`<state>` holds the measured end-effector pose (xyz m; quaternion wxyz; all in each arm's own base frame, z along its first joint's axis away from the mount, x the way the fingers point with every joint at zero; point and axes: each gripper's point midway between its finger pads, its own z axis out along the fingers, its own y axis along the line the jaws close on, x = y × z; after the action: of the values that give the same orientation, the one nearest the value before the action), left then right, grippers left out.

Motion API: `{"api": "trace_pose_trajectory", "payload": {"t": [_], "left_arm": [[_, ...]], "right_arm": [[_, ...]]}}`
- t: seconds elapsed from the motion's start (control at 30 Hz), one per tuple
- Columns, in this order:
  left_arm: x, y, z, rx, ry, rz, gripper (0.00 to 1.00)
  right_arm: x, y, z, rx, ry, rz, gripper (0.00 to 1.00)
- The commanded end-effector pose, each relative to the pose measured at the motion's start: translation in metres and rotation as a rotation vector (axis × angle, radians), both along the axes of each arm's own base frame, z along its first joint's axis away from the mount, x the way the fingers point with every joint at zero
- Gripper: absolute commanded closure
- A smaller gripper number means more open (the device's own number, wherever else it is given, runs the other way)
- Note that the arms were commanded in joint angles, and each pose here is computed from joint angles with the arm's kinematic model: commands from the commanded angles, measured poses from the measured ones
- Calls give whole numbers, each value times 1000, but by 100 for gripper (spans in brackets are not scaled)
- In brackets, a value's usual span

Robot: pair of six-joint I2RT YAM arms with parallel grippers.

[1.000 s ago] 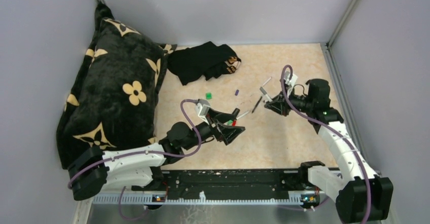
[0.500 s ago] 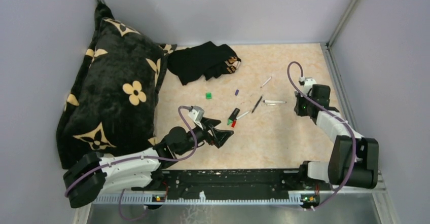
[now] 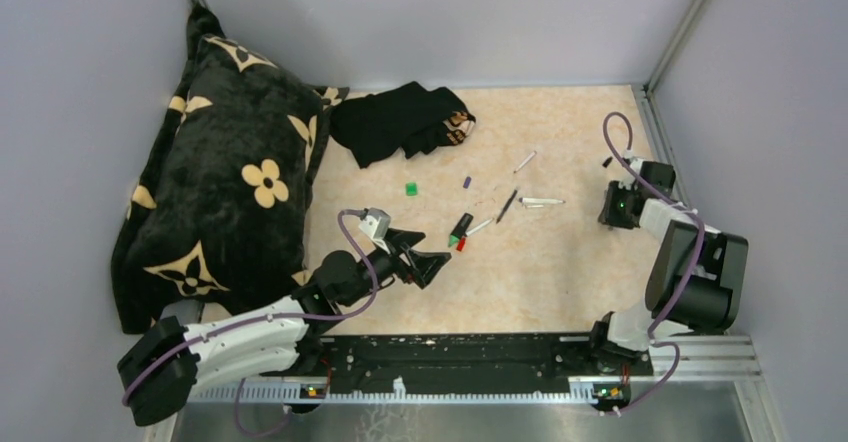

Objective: Insert the pens into the pen caps
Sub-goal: Place the pen at the center of the board, then pick up the pen cap from the center of the board.

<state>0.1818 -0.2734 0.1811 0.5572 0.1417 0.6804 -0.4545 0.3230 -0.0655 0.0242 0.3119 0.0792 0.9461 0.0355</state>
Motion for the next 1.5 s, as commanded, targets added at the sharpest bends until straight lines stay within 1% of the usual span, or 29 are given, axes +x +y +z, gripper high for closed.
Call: {"api": "trace_pose_trajectory", "payload": {"t": [0.0,0.07,0.2,0.3,0.43,0.53,0.6,0.67,0.7,0.77,0.83,0.9,0.97,1.0,1.07,1.1,1.13,1.17,1.2,1.23,1.27,1.33,1.4,1.47], "left_arm": [[-1,4,-9,38,-1,-7,2],[-1,4,-9,42,-3,-7,2],[0,2,-6,52,-7,-13,2],[1,1,-5,60,-4,-16,2],[2,1,-6,69,-2,-18,2],[3,-1,-6,77,0,-22,2],[5,-3,-6,84,4,-29,2],[7,-7,-5,94,12,-43,2],[6,-10,-6,98,20,-60,2],[9,-13,-5,101,32,-72,2],[14,-16,-5,95,51,-77,2],[19,-20,-5,90,71,-95,2],[25,-26,-5,98,89,-110,2],[28,-30,-2,101,92,-113,2],[35,-34,-4,122,110,-109,2],[36,-36,-5,131,117,-110,2],[38,-36,-8,140,123,-108,2],[39,-36,-8,140,126,-105,2],[39,-36,-8,138,127,-103,2],[39,-34,-8,134,127,-99,2],[38,-33,-9,130,130,-93,2],[37,-28,-10,118,134,-76,2],[36,-23,-13,110,137,-63,2],[36,-19,-14,111,137,-50,2]], "right_arm": [[10,0,19,37,-53,4,69],[10,0,24,42,-68,6,64],[10,0,35,54,-100,30,62],[11,9,53,56,-158,123,59],[10,35,85,79,-272,322,51],[5,64,112,144,-386,497,46],[-1,85,130,194,-473,640,45],[-9,108,148,236,-584,821,45],[-13,116,155,236,-641,911,45],[-18,128,166,189,-740,1053,44],[-16,134,175,140,-797,1115,42],[-9,136,181,128,-819,1122,41],[-2,141,180,109,-808,1147,40],[2,143,177,70,-788,1177,40],[10,147,165,-13,-702,1251,39],[19,146,168,-40,-667,1258,40],[29,143,168,-23,-621,1211,40],[51,132,170,-32,-576,1098,41],[72,124,177,7,-546,953,42],[94,101,174,-25,-474,758,43],[107,88,168,-20,-419,638,44],[122,73,159,-10,-373,483,45],[132,62,149,35,-385,309,45],[140,42,135,61,-364,55,46]]}}
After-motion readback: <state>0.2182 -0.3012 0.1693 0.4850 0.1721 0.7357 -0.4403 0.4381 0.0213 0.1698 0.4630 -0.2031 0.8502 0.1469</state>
